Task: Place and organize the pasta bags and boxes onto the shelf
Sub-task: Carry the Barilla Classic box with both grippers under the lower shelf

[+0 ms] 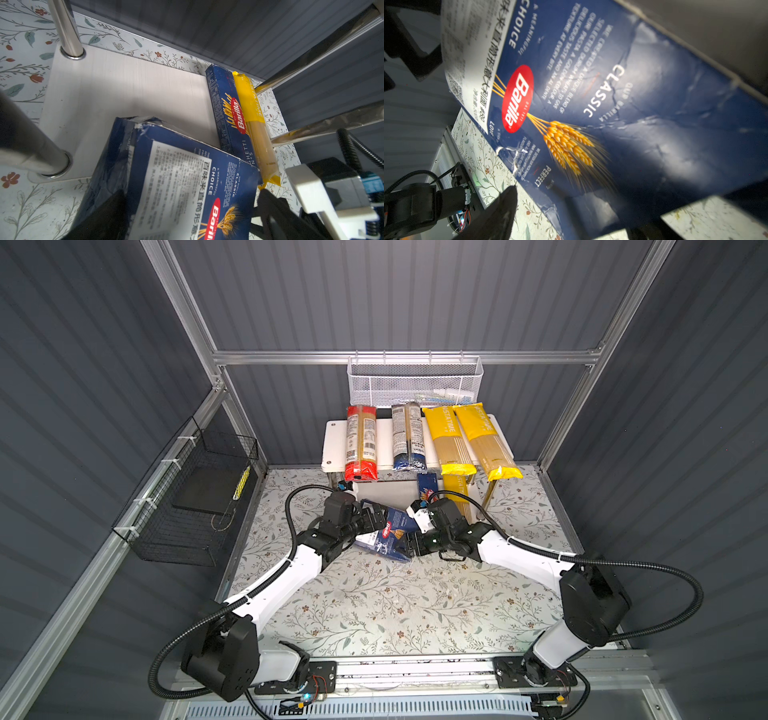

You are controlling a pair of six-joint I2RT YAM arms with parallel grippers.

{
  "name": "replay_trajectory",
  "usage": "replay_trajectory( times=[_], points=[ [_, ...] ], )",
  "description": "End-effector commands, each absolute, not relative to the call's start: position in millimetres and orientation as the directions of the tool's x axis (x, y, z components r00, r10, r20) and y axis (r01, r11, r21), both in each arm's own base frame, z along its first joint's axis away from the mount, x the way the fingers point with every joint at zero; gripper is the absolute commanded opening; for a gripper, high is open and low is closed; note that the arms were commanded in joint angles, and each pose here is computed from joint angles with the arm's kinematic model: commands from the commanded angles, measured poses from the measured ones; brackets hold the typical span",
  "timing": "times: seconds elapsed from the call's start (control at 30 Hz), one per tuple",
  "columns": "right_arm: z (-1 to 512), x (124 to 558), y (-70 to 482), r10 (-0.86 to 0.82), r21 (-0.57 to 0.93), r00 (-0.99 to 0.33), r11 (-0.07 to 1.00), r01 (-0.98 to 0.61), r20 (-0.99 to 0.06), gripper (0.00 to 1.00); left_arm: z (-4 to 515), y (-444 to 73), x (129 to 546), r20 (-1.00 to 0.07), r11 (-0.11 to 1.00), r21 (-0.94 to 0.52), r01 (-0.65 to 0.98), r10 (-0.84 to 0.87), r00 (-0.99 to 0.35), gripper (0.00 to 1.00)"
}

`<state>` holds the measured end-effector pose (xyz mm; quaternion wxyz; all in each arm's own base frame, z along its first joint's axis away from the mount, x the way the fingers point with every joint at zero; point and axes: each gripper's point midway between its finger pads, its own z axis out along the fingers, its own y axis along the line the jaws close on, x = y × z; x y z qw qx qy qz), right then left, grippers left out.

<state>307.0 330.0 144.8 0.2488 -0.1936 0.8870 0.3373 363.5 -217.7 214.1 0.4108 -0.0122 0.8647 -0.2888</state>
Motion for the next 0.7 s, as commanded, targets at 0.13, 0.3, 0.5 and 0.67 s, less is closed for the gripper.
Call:
replay_trajectory(
  times=[0.13, 0.3, 0.5, 0.67],
  points=[
    [249.4, 328.0, 366.7, -0.066, 0.471, -0.595, 0.544, -0.695, -0.801, 0.81, 243.1, -260.6, 354.6, -0.711, 0.730, -0.574, 0.370, -0.221, -0.668, 0.99],
    [251.0, 334.5, 364.7, -0.043, 0.467, -0.589, 0.563, -0.682, -0.807, 0.81, 240.1, -257.6, 360.4, -0.720, 0.753, -0.555, 0.354, -0.222, -0.657, 0.99],
    [259.7, 339.8, 366.7, 0.008, 0.492, -0.586, 0.553, -0.672, -0.810, 0.82, 238.0, -257.3, 367.6, -0.724, 0.766, -0.547, 0.339, -0.228, -0.651, 0.99],
    [260.2, 352.7, 364.7, 0.031, 0.493, -0.591, 0.587, -0.642, -0.806, 0.83, 244.1, -253.1, 376.3, -0.750, 0.789, -0.520, 0.328, -0.237, -0.618, 0.99]
  ],
)
